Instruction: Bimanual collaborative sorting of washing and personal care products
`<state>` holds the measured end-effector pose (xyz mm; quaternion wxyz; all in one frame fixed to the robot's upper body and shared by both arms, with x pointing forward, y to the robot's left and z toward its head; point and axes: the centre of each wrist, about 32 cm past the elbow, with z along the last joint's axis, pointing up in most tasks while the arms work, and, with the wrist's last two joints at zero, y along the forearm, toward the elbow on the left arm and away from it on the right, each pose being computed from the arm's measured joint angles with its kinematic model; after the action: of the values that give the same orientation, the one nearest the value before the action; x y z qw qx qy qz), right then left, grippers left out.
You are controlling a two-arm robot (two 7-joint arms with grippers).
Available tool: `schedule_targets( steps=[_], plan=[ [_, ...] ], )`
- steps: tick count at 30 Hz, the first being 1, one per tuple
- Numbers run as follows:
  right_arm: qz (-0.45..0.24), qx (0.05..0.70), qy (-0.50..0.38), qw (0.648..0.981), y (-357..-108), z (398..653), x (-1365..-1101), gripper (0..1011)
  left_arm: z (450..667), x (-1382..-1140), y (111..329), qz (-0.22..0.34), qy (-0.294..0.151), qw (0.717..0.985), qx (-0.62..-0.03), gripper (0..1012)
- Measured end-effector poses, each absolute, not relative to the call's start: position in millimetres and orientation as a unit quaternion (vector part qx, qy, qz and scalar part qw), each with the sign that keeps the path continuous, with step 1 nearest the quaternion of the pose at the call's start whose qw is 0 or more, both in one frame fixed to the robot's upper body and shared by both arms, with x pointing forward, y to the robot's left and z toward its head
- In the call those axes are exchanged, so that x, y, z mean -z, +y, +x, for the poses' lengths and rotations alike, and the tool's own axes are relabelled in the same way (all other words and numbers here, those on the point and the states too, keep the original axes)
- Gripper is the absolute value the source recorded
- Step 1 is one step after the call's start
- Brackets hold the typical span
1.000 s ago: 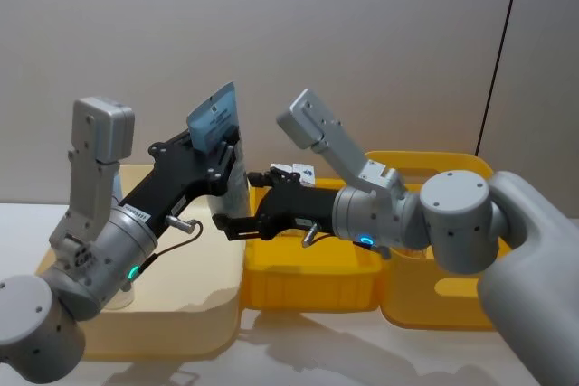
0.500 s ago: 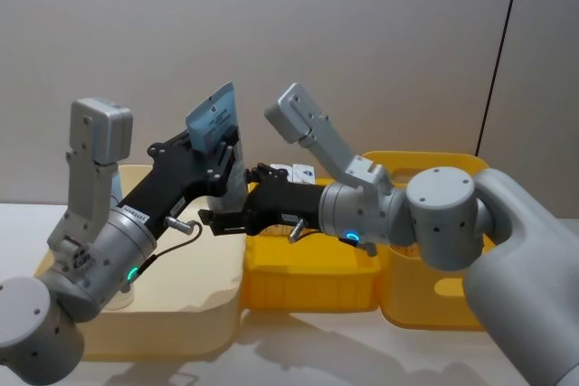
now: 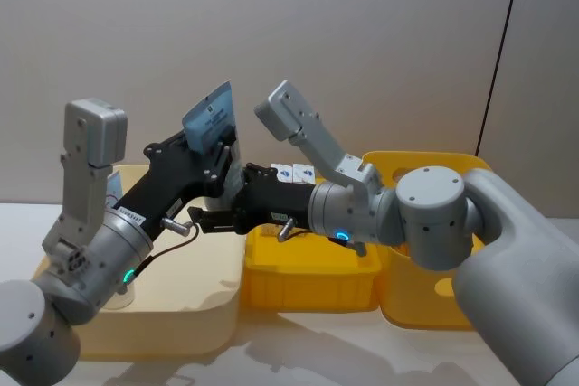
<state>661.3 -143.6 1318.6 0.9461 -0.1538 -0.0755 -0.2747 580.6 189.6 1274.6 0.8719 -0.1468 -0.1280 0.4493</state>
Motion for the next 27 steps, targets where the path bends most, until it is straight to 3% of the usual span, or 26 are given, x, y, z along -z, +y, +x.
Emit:
schedule_targets(
  steps=[10, 13, 27],
  plan=[
    [-0.153, 0.274, -0.073, 0.947, -141.2, 661.0, -1318.7, 703, 579.7, -1274.4, 190.3, -0.148, -0.129, 0.871, -0.449, 237],
    [-0.152, 0.274, -0.072, 0.947, -140.8, 661.0, -1318.9, 662, 579.5, -1274.4, 190.5, -0.148, -0.130, 0.871, -0.450, 237],
    [-0.152, 0.274, -0.071, 0.947, -139.7, 660.8, -1319.0, 648, 579.1, -1274.3, 190.9, -0.148, -0.130, 0.871, -0.450, 236]
  ],
)
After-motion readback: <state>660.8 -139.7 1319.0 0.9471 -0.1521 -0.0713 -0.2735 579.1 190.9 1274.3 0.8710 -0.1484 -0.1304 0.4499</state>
